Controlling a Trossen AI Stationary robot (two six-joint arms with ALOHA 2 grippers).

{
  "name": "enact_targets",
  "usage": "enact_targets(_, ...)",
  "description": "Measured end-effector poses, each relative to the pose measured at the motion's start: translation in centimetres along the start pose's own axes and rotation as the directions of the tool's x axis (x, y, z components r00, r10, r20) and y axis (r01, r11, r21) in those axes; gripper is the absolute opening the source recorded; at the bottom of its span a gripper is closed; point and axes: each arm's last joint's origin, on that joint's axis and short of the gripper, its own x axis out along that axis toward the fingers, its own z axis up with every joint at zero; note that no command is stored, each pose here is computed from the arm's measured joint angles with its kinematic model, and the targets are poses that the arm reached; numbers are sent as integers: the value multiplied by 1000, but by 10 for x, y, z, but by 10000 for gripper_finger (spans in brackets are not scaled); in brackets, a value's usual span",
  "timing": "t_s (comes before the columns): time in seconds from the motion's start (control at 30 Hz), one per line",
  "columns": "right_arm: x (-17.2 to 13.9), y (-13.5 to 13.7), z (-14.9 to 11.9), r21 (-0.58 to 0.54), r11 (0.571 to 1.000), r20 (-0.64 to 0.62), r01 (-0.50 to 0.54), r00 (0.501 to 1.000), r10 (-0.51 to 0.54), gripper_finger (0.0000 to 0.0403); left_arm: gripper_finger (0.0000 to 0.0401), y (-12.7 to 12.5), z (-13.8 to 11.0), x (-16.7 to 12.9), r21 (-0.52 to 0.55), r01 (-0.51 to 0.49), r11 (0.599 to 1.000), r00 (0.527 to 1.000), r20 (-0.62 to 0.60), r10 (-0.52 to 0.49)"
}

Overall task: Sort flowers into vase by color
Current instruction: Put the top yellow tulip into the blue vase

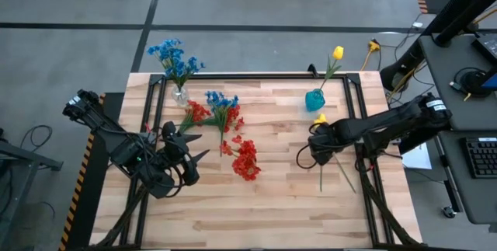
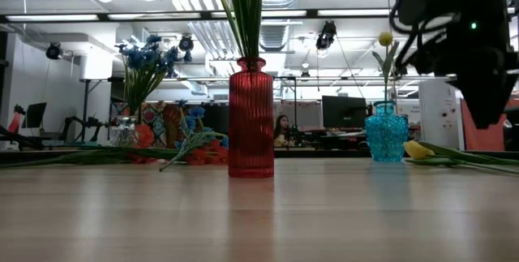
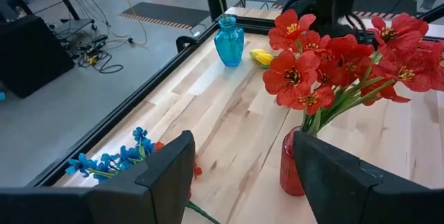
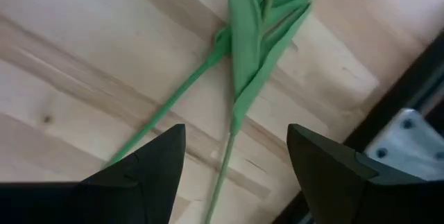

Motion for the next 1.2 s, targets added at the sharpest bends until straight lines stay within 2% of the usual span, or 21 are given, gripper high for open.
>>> enact_targets(0.63,62,-19,-4,12,999,-73,-49,996,50,201,225,0,0,0,2,-7,1000,1000,6,7)
enact_targets(0.8,63,-18,-4,9,998,-74,-67,995,67,153,225,0,0,0,2,-7,1000,1000,7,7)
enact_targets(1.1,60,-15,-2,37,996,-66,-78,995,80,27,225,0,0,0,1,-8,1000,1000,7,8)
enact_targets(1.2,58,-14,-1,37,996,-62,-83,994,85,16,225,0,0,0,1,-7,1000,1000,7,7)
